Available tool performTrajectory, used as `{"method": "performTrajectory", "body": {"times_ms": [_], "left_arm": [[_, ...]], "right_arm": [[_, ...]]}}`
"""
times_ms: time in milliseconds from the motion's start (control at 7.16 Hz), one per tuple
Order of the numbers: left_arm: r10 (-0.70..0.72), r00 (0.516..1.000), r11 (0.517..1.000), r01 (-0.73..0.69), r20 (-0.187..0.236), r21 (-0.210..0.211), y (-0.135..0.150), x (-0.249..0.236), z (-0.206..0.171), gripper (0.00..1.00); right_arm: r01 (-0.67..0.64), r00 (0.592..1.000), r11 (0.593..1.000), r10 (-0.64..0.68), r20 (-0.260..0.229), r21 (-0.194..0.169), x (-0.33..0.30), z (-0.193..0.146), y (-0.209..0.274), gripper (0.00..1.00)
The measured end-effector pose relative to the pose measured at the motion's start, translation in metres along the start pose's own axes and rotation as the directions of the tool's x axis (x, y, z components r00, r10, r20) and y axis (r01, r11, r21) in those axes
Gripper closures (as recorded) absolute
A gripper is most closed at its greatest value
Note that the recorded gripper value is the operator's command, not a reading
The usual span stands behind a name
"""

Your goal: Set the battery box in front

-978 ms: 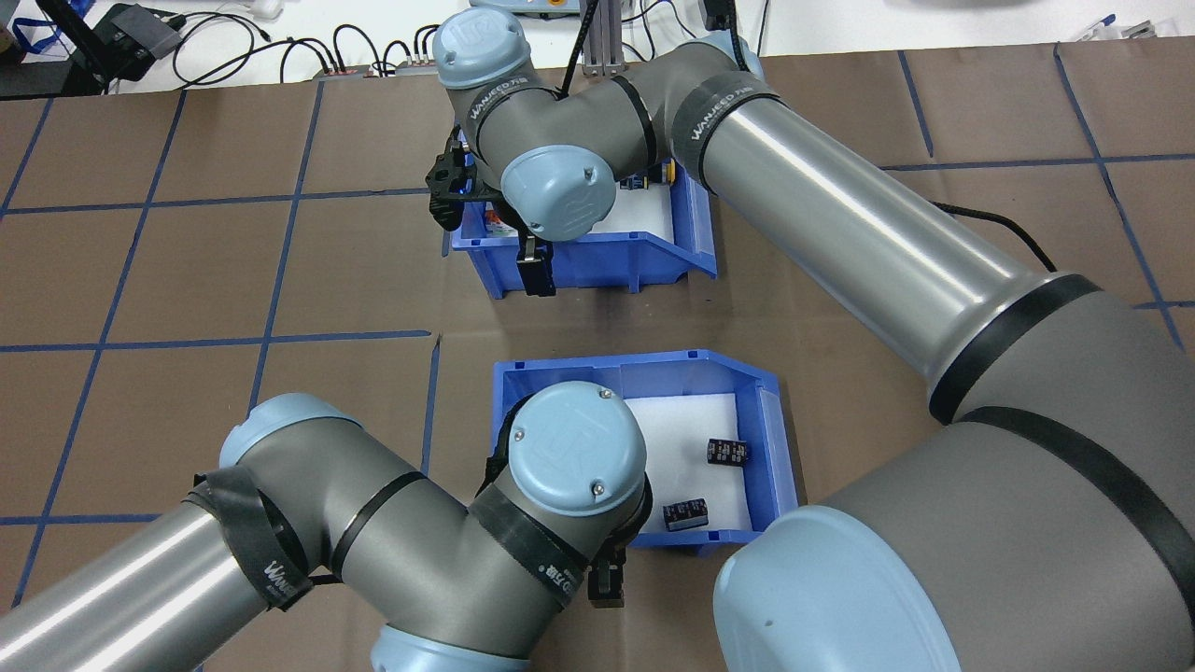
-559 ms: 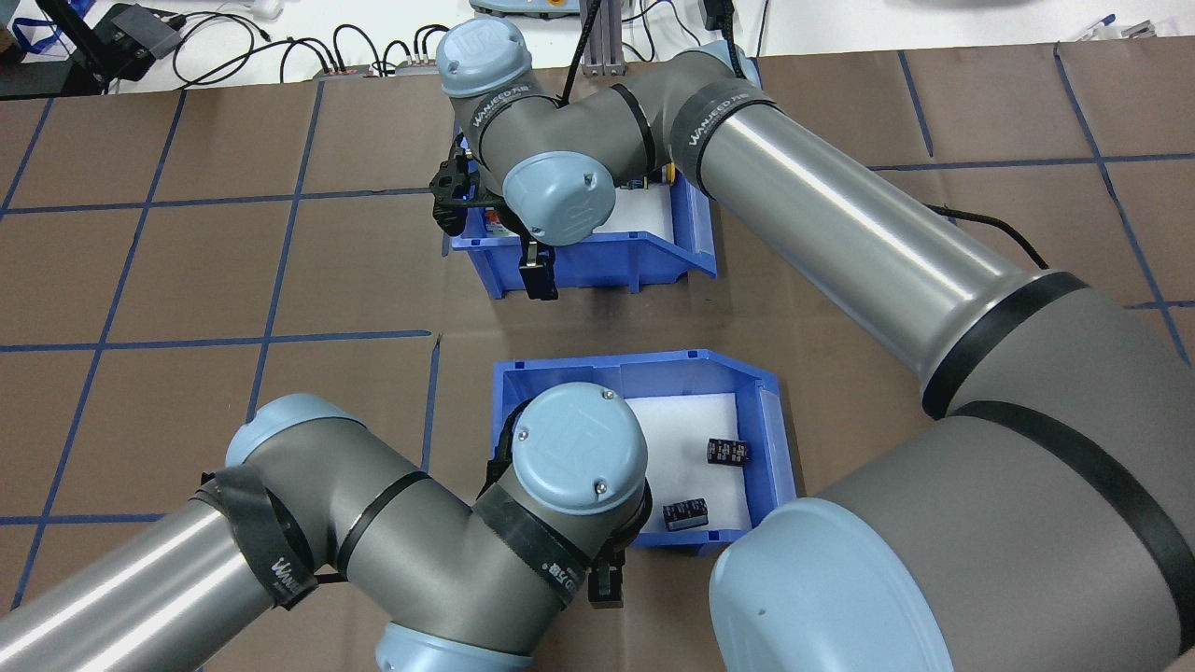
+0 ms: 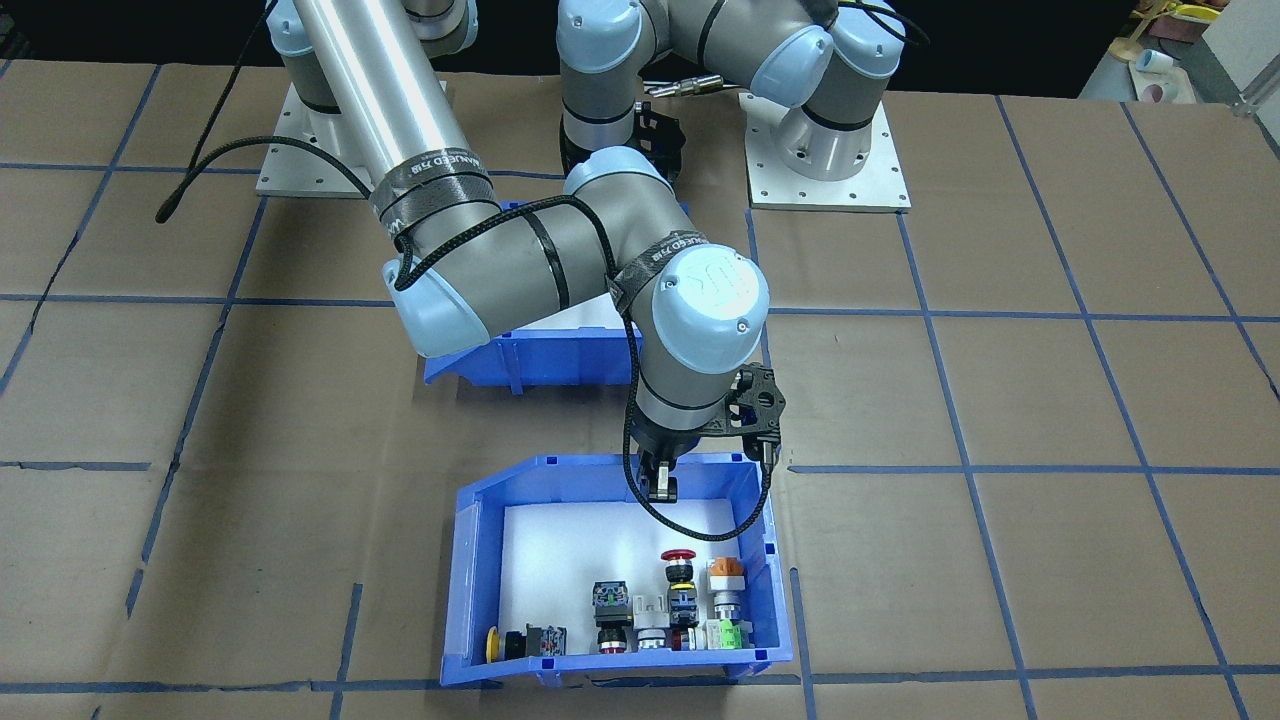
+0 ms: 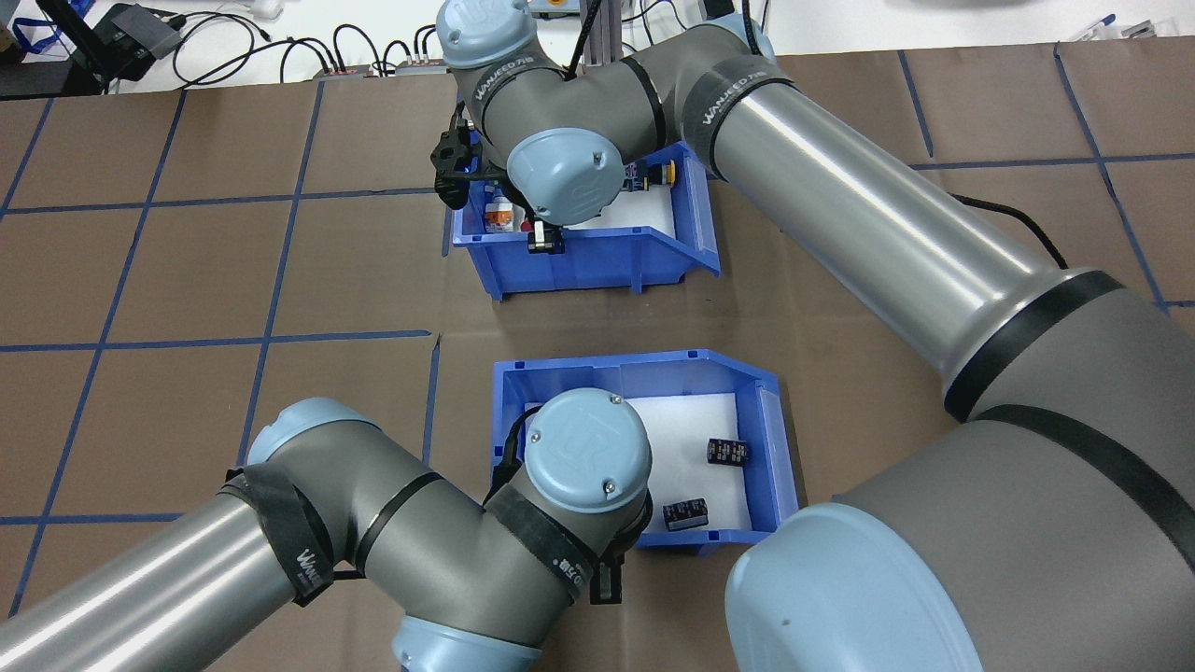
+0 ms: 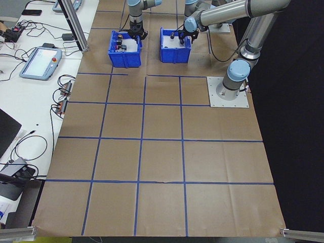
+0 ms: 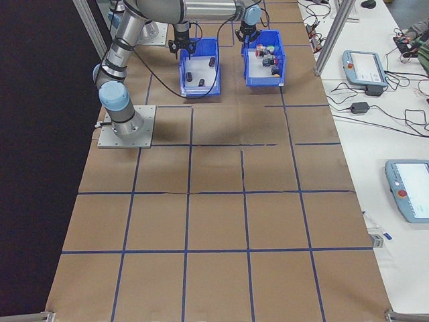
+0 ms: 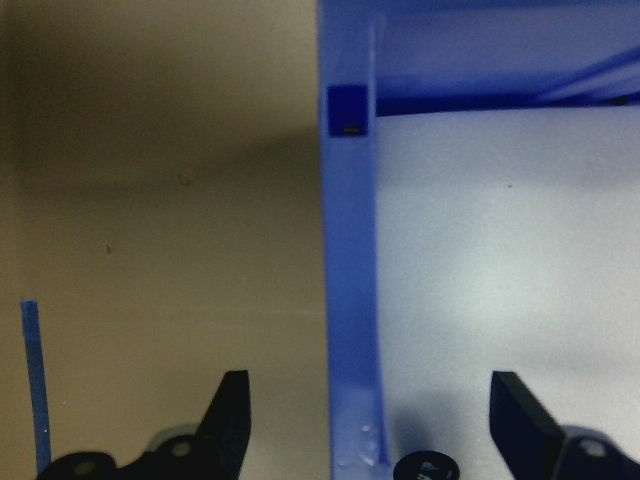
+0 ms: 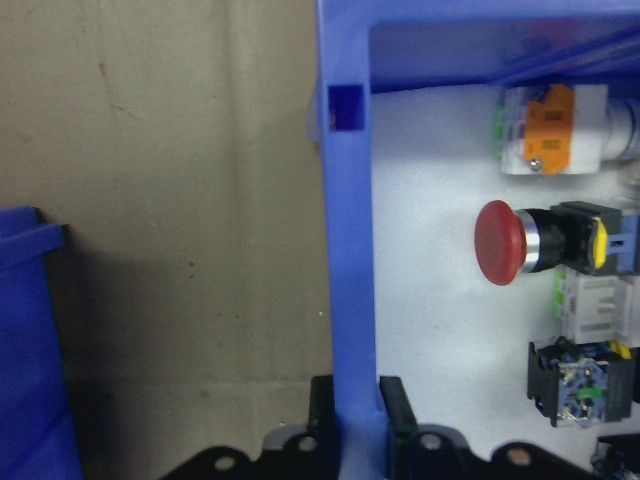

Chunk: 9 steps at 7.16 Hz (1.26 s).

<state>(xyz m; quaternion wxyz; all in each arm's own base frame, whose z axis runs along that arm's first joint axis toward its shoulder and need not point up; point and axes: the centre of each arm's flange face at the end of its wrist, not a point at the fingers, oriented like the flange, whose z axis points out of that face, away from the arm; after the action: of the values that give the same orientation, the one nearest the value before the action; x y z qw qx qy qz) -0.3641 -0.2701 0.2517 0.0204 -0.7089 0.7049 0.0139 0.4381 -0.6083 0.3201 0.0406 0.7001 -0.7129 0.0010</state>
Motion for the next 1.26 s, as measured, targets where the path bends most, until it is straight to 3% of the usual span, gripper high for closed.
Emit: {"method": "performTrajectory", "body": {"times_ms": [140, 279, 559, 838, 1257], "left_arm": [[0.006, 1.0, 1.0, -0.006, 0.005, 0.003, -0.001, -0.001, 0.004, 0.84], [0.007, 1.0, 1.0, -0.007, 0.019, -0.011, 0.0, -0.003, 0.006, 0.95], [-0.018, 0.998, 0.996, 0.024, 0.065, -0.083, 0.006, -0.009, 0.004, 1.0], [-0.018, 0.998, 0.992, 0.024, 0.055, -0.121, 0.007, -0.014, -0.009, 1.0], [0.069, 0.998, 0.992, -0.069, -0.001, -0.101, -0.031, -0.003, -0.048, 1.0]], "right_arm": [[0.007, 1.0, 1.0, -0.007, -0.02, 0.003, 0.009, -0.015, 0.016, 0.95], [0.023, 0.999, 1.0, -0.023, -0.032, 0.004, 0.02, -0.029, 0.042, 0.97], [0.047, 0.998, 0.999, -0.046, -0.04, 0.003, 0.036, -0.047, 0.097, 0.99], [0.054, 0.998, 0.999, -0.054, -0.035, -0.006, 0.038, -0.058, 0.153, 0.99], [0.004, 1.0, 1.0, -0.005, -0.012, -0.026, 0.025, -0.074, 0.285, 0.99]]}}
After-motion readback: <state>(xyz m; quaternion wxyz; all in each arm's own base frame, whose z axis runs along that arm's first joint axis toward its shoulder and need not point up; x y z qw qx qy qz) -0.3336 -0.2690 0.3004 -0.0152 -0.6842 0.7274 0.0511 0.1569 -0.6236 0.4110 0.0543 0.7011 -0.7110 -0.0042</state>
